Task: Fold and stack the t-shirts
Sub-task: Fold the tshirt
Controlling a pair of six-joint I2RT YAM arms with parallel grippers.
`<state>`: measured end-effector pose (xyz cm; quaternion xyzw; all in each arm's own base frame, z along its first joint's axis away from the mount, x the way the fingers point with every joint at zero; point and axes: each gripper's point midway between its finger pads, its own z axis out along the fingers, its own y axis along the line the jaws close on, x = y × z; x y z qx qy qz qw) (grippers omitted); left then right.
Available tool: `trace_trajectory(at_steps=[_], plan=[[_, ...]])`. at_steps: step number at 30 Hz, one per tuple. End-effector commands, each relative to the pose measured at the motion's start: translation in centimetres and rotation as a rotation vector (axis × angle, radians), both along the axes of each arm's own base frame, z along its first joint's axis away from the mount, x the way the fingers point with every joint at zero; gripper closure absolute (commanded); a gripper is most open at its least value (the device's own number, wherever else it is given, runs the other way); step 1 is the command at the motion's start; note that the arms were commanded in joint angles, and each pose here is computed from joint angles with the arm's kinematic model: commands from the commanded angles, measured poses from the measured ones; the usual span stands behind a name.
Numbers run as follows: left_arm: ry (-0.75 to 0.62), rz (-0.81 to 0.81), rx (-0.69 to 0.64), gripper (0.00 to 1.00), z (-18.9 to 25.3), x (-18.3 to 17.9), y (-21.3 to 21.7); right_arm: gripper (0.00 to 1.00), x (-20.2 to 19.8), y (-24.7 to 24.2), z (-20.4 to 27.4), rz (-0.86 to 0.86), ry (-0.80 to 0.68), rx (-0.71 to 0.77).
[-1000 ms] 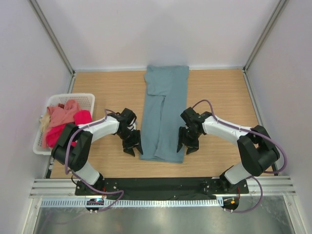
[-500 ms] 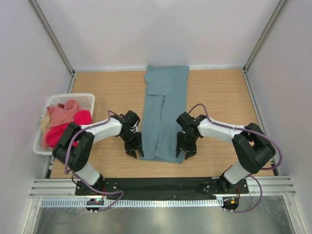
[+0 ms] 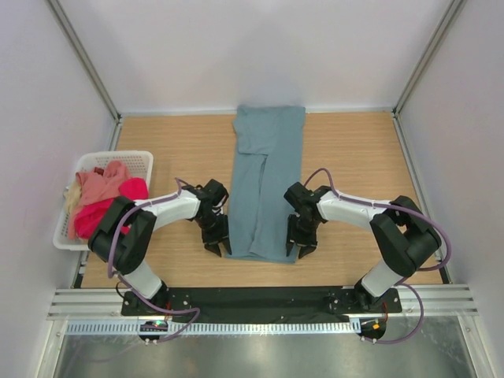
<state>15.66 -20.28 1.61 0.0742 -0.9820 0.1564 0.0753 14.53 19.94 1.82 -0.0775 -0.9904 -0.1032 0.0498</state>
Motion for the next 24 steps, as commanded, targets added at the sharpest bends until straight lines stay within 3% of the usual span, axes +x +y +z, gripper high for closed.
trace_trajectory(at_steps=[1,4,5,7,9,11,24], plan=[[-0.017,0.005,-0.003,0.63,0.1,0.7,-0.5,0.53,-0.1,0.1,-0.2,-0.009,0.000,-0.007],[-0.025,0.009,-0.013,0.70,0.1,0.9,-0.8,0.60,-0.4,0.1,-0.3,-0.013,0.011,-0.004],[-0.029,0.010,-0.015,0.72,0.1,1.0,-0.8,0.67,-0.3,0.2,-0.3,-0.016,0.008,0.005],[-0.036,0.020,-0.023,0.84,0.1,1.0,-0.9,0.74,-0.7,0.2,-0.4,-0.024,0.019,0.010],[-0.035,0.025,-0.023,0.98,-0.3,0.7,-0.7,0.88,-0.8,-0.1,-0.5,-0.029,0.012,0.003],[-0.032,0.024,-0.010,1.00,-0.4,0.3,-0.1,0.99,-1.4,-1.1,-0.7,-0.034,0.017,-0.031],[-0.031,0.051,-0.028,1.00,-0.9,-1.7,1.2,0.99,-3.9,-3.2,-3.3,-0.056,-0.026,-0.011]])
